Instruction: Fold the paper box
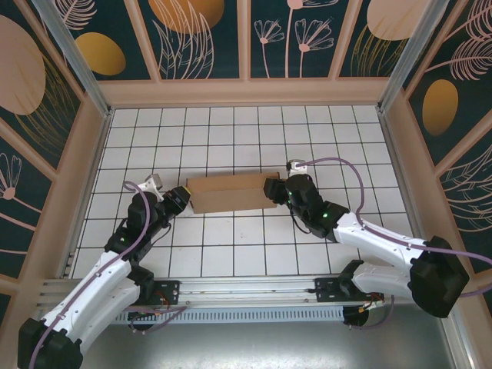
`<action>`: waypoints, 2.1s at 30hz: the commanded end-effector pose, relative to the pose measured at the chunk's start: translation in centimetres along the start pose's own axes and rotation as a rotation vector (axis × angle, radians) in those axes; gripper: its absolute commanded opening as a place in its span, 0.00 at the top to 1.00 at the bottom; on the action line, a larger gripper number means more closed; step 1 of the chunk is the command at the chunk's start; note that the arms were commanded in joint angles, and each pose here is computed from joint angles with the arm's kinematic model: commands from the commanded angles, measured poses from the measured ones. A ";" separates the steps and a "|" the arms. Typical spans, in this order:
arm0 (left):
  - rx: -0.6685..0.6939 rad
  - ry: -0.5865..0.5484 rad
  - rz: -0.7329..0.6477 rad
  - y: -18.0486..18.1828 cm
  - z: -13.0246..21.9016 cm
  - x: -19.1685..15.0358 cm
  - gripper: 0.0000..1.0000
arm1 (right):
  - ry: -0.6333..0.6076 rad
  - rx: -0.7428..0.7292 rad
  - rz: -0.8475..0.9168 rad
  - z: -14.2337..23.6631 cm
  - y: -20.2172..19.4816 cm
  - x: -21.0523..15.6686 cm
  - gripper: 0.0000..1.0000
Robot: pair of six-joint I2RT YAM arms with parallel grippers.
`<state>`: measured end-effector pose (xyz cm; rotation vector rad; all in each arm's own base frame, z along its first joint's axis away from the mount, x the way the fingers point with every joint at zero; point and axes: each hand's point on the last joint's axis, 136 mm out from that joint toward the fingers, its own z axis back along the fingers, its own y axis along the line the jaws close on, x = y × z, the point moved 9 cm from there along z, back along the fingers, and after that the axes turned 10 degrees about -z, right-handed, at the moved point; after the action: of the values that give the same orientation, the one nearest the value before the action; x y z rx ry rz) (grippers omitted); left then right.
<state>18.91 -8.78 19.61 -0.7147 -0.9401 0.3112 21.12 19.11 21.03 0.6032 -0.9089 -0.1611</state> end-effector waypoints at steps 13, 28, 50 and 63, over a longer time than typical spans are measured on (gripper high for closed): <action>0.220 0.187 -0.126 2.7 -0.2 -2.2 0.83 | 0.079 0.087 0.000 2.0 -1.5 1.8 0.34; 0.217 0.185 -0.140 2.3 0.0 -1.8 0.83 | 0.145 0.148 -0.082 1.9 -3.4 0.8 0.45; 0.203 0.212 -0.115 2.8 -0.3 -2.7 0.84 | 0.193 0.065 -0.046 2.0 -5.2 -2.7 0.58; 0.207 0.208 -0.150 2.1 -0.4 -1.9 0.83 | 0.183 0.205 -0.048 3.2 -2.8 0.3 0.50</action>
<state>19.61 -8.99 20.55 -0.6057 -0.9323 0.2049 19.72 15.18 20.82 0.7946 -0.7755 -0.0999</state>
